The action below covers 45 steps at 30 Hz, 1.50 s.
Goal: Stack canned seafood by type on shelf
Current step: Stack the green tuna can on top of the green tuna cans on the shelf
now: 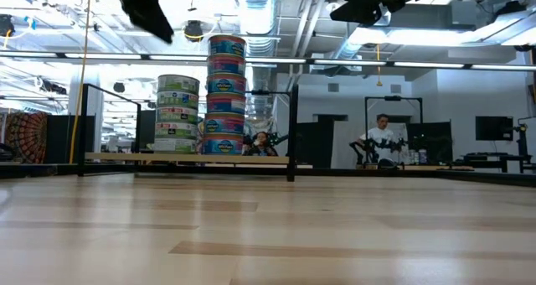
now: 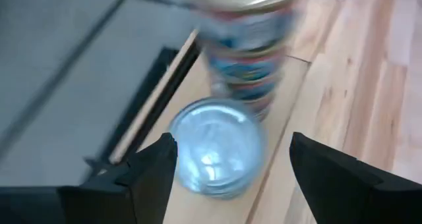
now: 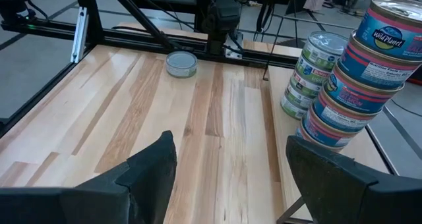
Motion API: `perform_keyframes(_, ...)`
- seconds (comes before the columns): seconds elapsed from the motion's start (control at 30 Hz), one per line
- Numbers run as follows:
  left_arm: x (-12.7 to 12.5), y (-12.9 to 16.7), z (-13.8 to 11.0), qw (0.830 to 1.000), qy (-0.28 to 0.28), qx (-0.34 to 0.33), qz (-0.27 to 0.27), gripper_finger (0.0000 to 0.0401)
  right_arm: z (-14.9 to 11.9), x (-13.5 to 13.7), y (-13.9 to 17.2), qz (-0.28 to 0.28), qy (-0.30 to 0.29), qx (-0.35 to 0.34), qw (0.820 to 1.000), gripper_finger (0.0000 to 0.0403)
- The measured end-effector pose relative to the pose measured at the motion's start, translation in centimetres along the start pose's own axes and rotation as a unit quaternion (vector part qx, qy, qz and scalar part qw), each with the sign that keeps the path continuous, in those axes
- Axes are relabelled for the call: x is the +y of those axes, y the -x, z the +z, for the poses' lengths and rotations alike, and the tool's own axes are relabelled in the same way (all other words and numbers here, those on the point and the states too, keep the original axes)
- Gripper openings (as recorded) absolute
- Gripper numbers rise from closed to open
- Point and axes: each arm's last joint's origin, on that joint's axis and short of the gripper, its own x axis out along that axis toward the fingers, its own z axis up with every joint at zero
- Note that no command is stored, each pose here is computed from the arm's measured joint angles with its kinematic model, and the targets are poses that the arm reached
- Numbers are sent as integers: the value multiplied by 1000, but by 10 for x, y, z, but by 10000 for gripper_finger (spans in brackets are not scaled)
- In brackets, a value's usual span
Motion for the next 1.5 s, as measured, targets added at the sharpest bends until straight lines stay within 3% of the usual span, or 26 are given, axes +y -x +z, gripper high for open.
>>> perform_keyframes(0.13,-39,21,0,998,-65,-13,13,265,1,-2,0,-4,1,-4,1000,311)
perform_keyframes(0.23,-70,24,-8,997,-79,8,-23,259,0,-4,0,-9,-1,-4,1000,311)
perform_keyframes(0.37,-113,11,-32,988,-78,105,-80,256,0,-7,1,-15,-13,-3,1000,311)
perform_keyframes(0.53,-166,0,-62,966,-107,220,-85,256,-1,-7,1,-16,-27,-2,1000,311)
perform_keyframes(0.67,-204,-6,-82,941,-143,298,-68,256,0,-7,1,-14,-40,-2,999,311)
perform_keyframes(0.87,-252,-17,-119,875,-218,429,-51,256,1,1,-1,2,-41,-5,999,311)
perform_keyframes(1.0,-274,-31,-142,827,-295,478,-20,256,3,9,-2,18,-40,-8,999,311)
perform_keyframes(1.23,-292,-54,-163,768,-380,515,-4,256,5,18,-2,36,-39,-15,998,311)
perform_keyframes(1.4,-292,-60,-169,751,-413,515,-11,256,6,21,-2,33,-35,-16,999,311)
perform_keyframes(1.5,-291,-64,-176,753,-419,507,-20,256,6,21,-2,32,-32,-16,999,311)
